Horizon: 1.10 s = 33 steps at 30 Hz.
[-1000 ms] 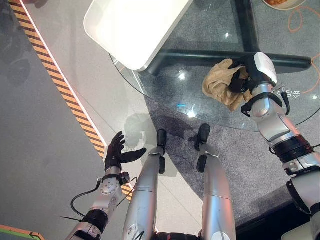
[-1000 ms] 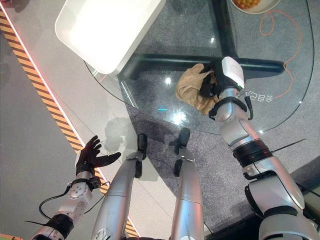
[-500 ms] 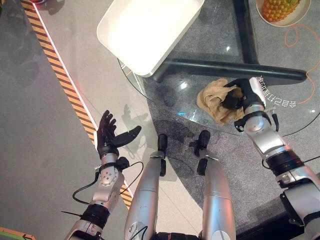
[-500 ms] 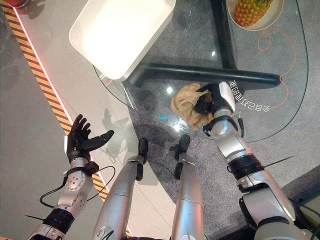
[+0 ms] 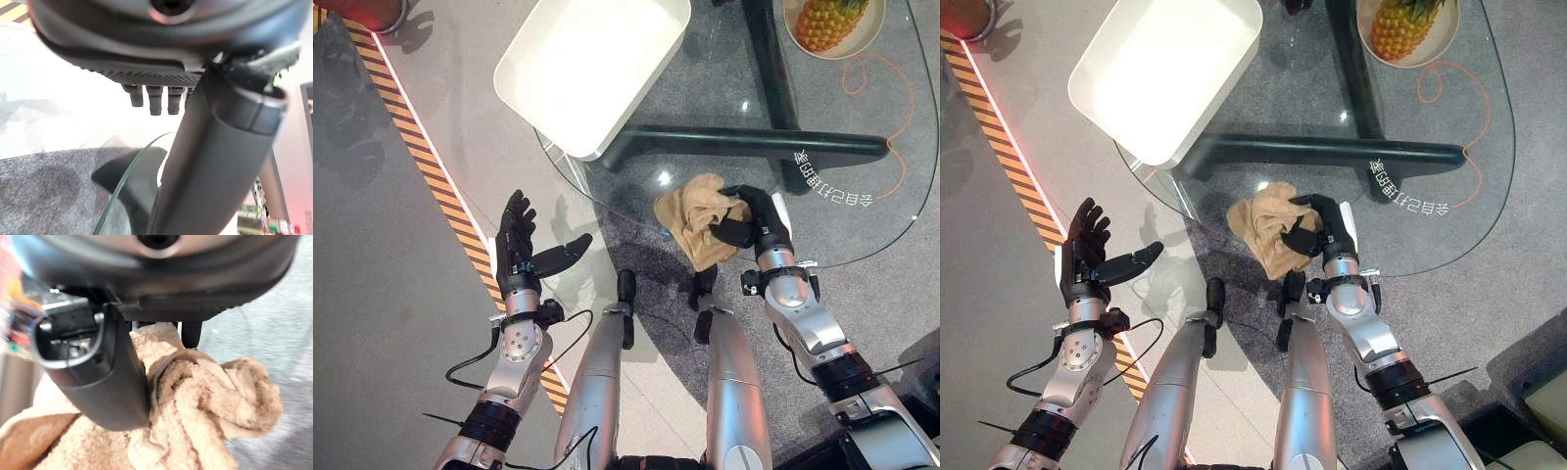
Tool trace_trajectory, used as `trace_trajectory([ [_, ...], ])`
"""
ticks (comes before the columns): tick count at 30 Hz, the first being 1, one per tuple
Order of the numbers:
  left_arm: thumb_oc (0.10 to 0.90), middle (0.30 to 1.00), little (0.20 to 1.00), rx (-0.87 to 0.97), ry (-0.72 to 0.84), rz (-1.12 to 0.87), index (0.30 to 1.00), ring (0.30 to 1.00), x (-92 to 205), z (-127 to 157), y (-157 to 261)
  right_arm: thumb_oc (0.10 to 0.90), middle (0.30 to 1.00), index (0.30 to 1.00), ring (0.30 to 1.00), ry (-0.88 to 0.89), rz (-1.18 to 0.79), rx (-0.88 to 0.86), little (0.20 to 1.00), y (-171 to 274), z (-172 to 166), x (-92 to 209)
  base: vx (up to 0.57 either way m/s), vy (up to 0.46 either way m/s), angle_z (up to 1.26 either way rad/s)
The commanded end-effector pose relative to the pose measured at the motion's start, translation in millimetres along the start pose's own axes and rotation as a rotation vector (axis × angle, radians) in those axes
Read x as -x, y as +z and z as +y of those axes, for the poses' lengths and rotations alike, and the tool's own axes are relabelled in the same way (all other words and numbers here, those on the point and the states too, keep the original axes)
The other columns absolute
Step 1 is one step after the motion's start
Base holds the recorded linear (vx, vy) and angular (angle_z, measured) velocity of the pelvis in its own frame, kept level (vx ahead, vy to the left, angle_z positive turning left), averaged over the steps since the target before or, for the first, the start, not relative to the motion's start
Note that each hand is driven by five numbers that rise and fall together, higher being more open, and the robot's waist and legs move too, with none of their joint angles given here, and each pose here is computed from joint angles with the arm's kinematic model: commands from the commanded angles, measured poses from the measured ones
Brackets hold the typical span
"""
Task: Wipe the table with a cloth and put it in the basket.
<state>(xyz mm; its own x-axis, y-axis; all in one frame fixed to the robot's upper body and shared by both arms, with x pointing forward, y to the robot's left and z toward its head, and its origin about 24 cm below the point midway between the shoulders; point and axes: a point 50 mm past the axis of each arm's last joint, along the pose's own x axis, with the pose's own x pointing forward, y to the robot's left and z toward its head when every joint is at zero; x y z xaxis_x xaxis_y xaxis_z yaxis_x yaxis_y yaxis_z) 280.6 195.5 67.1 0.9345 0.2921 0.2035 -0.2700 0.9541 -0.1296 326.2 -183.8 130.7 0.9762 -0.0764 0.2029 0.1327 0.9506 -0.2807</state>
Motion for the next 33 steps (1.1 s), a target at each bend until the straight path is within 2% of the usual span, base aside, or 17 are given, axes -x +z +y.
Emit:
trace_trajectory([
  [1,0.800,0.900,0.900,-0.036,-0.143,-0.138,0.900,0.900,5.4,-2.9,27.9,0.100,0.300,0.300,0.300,-0.023,-0.396,-0.184,0.200,77.8,-11.2,6.7,0.00,0.000,0.00],
  [7,0.800,0.900,0.900,-0.044,-0.301,-0.052,0.900,0.900,11.0,-17.4,14.2,0.100,0.300,0.300,0.300,0.040,-0.525,-0.269,0.200,102.4,-9.6,16.3,0.01,0.017,-0.06],
  [12,0.800,0.900,0.900,-0.035,-0.359,-0.042,0.900,0.900,14.7,-20.1,9.9,0.100,0.300,0.300,0.300,0.130,-0.562,-0.291,0.200,113.3,-3.8,20.3,0.01,0.024,-0.12],
  [21,0.800,0.900,0.900,-0.017,-0.510,-0.273,0.900,0.900,12.8,-43.7,48.2,0.100,0.300,0.300,0.300,0.389,-0.529,-0.267,0.200,111.8,26.2,30.8,0.00,0.003,0.00],
  [33,0.800,0.900,0.900,0.208,-0.598,-0.374,0.900,0.900,12.5,-64.6,88.1,0.100,0.300,0.300,0.300,0.508,-0.461,-0.270,0.200,103.9,50.1,36.1,0.00,-0.008,0.01],
])
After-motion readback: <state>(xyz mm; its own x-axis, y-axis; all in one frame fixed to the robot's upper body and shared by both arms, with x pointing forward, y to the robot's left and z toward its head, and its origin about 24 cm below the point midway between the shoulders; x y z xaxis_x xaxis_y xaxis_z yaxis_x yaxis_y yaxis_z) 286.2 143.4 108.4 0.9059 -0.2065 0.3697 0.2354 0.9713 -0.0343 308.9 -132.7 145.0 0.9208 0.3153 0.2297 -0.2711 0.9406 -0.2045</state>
